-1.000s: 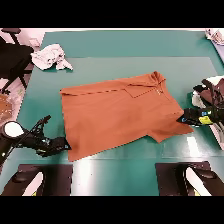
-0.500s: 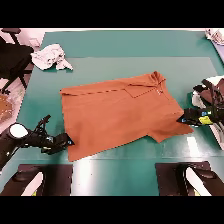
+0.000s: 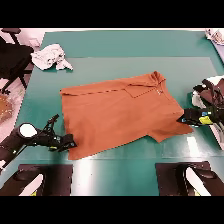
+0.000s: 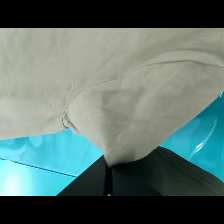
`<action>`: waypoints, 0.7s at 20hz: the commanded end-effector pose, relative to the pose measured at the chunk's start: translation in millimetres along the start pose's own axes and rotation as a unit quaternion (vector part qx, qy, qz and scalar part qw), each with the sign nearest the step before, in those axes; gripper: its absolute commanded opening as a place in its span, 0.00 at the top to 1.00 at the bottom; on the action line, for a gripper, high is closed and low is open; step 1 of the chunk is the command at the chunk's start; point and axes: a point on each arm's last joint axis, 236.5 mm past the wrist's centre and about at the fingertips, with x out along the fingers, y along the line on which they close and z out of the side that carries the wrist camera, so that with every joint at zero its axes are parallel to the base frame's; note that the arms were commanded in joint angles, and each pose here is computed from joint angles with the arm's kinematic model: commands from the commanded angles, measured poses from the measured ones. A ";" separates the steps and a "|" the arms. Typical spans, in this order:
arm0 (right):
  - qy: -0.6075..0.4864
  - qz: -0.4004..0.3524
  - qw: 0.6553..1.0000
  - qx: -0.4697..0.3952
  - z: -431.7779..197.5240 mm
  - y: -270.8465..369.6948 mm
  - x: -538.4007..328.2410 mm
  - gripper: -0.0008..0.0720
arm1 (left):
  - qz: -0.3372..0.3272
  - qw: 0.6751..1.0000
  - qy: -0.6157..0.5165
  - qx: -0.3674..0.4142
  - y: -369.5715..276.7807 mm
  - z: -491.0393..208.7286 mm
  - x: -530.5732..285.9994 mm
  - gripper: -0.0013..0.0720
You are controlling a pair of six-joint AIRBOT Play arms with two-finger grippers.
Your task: Fold the shirts.
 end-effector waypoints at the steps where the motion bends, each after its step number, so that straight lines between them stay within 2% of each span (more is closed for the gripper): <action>1: -0.007 -0.001 1.000 -0.003 0.4 1.1 -2.3 0.96 | -0.021 1.000 -0.017 0.006 -24.3 13.3 -11.9 0.95; 5: -0.009 0.004 1.000 0.000 4.4 2.1 0.0 0.96 | -0.044 0.999 -0.025 0.017 -62.6 25.9 -52.4 0.95; 9: -0.069 0.001 0.998 -0.007 24.2 4.2 -8.6 0.96 | -0.079 0.993 -0.091 0.010 -101.4 46.4 -103.2 0.95; 14: -0.143 0.033 0.989 0.014 57.9 18.4 -17.4 0.96 | -0.093 0.976 -0.194 -0.041 -115.1 86.4 -144.9 0.95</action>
